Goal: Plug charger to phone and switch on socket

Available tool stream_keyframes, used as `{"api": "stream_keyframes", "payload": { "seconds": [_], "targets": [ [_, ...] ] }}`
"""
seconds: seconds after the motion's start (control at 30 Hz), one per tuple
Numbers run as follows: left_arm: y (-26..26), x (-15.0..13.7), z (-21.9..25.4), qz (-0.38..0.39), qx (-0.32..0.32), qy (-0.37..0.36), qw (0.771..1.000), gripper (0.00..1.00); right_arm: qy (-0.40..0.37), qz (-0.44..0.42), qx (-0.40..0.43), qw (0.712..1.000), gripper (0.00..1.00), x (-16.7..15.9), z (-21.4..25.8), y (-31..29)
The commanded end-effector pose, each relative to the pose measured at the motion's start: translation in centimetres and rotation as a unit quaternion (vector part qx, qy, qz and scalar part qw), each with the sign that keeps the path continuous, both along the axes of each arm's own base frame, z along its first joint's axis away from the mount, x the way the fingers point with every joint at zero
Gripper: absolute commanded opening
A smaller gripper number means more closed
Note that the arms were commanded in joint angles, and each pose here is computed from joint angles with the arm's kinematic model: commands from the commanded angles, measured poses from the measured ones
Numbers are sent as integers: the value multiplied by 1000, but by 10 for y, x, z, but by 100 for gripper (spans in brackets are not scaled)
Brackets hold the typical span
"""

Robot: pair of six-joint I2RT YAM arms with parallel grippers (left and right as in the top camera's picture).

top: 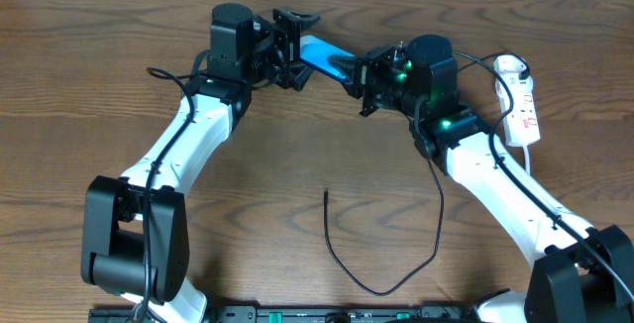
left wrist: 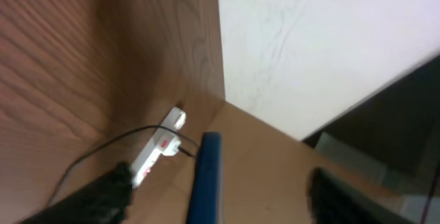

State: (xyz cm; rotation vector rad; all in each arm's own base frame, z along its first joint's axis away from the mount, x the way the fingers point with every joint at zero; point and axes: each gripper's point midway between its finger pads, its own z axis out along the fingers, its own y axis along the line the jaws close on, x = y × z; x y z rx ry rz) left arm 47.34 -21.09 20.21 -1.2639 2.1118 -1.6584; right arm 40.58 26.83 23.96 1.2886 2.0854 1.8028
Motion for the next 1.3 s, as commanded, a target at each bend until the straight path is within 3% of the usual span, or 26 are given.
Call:
{"api": "stream_keyframes", "payload": {
  "seconds": [0.0, 0.27, 0.47, 0.63, 1.27],
  "targets": [
    [3, 4, 28, 5, -7, -31, 999, 70, -6, -2, 11, 1000, 1, 1, 11, 7],
    [3, 4, 28, 5, -6, -31, 999, 58, -6, -5, 10, 1000, 1, 1, 11, 6],
    [3, 4, 28, 5, -7, -31, 999, 44, -4, -5, 9, 1000, 1, 1, 10, 6],
    [3, 4, 28, 5, -7, -31, 999, 42, 3, -5, 6, 1000, 1, 0, 6, 6],
    [3, 4, 28, 5, -6, -32, 999, 19, 4, -5, 5, 1000, 1, 0, 6, 6]
  ]
}}
